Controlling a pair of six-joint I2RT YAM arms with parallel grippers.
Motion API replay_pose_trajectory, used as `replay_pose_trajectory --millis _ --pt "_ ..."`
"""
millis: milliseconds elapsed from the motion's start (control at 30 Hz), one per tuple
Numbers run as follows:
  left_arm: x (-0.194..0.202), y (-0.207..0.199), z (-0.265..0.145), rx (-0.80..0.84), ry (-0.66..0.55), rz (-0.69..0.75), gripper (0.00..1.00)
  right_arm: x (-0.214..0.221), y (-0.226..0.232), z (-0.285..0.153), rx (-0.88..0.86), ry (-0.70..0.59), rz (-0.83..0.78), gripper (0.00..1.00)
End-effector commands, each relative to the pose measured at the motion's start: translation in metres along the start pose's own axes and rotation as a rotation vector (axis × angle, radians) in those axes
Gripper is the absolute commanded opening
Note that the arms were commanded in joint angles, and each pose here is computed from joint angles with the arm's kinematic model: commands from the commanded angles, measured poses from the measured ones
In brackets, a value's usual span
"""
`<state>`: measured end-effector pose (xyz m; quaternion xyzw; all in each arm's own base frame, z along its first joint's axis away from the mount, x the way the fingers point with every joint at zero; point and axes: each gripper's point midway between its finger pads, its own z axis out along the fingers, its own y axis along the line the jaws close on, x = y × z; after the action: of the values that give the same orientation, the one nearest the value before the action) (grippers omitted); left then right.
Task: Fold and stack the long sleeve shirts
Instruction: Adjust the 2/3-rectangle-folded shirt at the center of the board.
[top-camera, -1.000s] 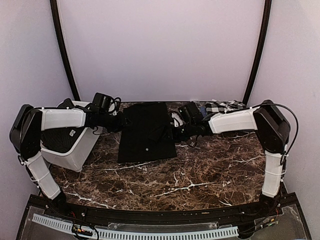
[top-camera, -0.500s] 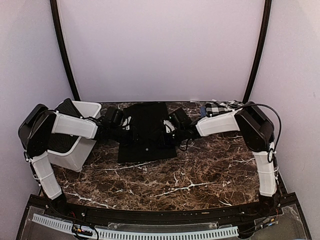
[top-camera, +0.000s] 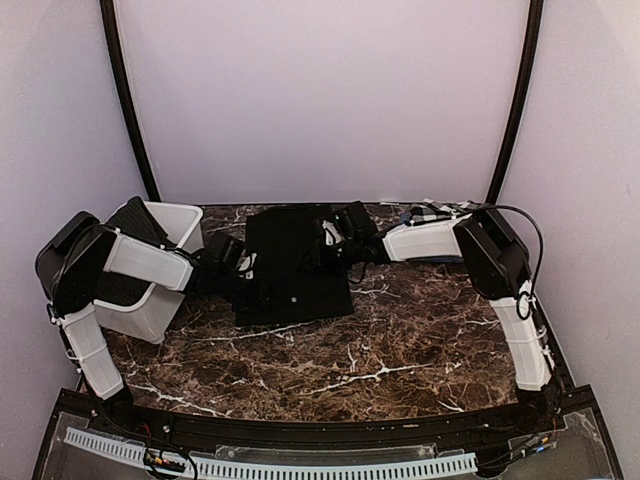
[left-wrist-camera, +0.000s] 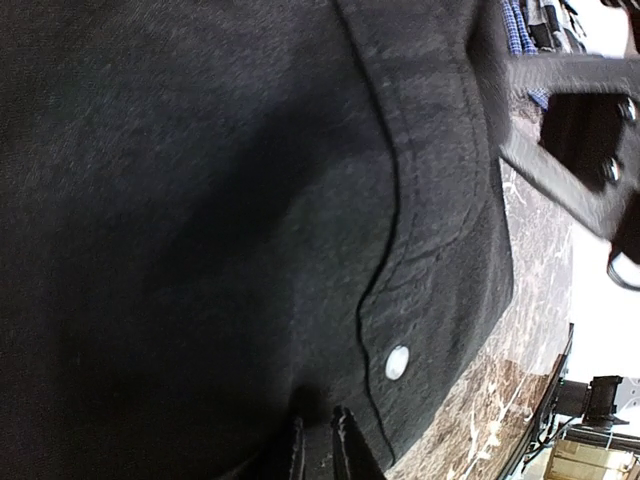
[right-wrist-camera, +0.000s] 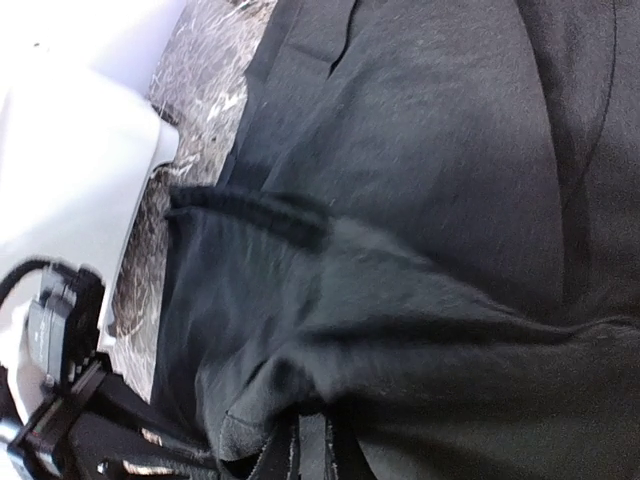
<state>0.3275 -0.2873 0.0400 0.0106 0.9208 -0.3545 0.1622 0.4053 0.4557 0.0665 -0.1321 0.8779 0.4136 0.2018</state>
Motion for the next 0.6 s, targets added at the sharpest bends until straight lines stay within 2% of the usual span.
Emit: replay_pose_trajectory --millis 0,200,333,567 --pt "-0.001 -0.009 -0.010 0.017 -0.031 0.019 0.10 -0.013 0.002 0.013 -0.078 -0.015 0.037 0.08" --pt "0.002 -0.006 -0.008 0.017 -0.024 0.014 0.10 -0.006 -0.006 0.024 -0.116 0.016 0.074 0.13" --pt "0.002 -0.005 -0.007 0.014 -0.022 0.014 0.10 -0.005 0.004 0.018 -0.143 0.016 0.062 0.20" --pt "0.001 -0.005 -0.006 0.016 -0.021 0.012 0.10 0.003 0.021 0.004 -0.182 0.024 0.036 0.24"
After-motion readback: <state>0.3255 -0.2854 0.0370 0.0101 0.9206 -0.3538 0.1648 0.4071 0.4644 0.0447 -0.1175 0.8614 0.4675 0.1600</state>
